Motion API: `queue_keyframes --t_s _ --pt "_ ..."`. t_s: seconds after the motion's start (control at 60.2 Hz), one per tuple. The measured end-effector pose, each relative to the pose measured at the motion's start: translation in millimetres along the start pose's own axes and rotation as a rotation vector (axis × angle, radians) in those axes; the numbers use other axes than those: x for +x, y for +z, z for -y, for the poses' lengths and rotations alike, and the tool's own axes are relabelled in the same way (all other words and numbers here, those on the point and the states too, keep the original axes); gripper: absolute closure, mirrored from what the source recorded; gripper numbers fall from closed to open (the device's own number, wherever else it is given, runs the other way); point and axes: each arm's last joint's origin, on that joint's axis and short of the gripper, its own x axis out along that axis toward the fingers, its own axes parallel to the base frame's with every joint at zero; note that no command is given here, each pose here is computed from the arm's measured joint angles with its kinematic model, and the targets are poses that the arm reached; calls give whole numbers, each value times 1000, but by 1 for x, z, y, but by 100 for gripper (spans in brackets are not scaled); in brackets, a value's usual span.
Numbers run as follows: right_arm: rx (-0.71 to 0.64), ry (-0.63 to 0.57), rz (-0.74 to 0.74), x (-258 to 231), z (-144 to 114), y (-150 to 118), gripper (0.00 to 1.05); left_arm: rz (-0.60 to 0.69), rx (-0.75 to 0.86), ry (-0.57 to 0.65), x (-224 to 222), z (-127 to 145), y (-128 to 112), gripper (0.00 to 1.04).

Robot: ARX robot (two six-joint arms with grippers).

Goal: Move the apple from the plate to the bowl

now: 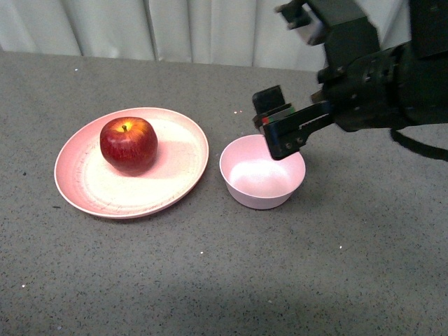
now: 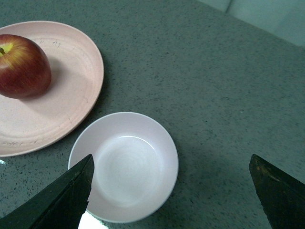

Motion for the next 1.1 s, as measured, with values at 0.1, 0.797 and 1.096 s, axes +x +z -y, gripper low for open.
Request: queue_keyframes --t_s 0.1,0.797,1.096 --pt "46 -225 148 -14 6 -9 18 0 0 2 0 0 0 7" --pt "178 -512 501 -152 13 -69 104 0 0 0 0 0 0 7" --pt "182 -514 504 -177 13 -83 104 0 0 0 0 0 0 7"
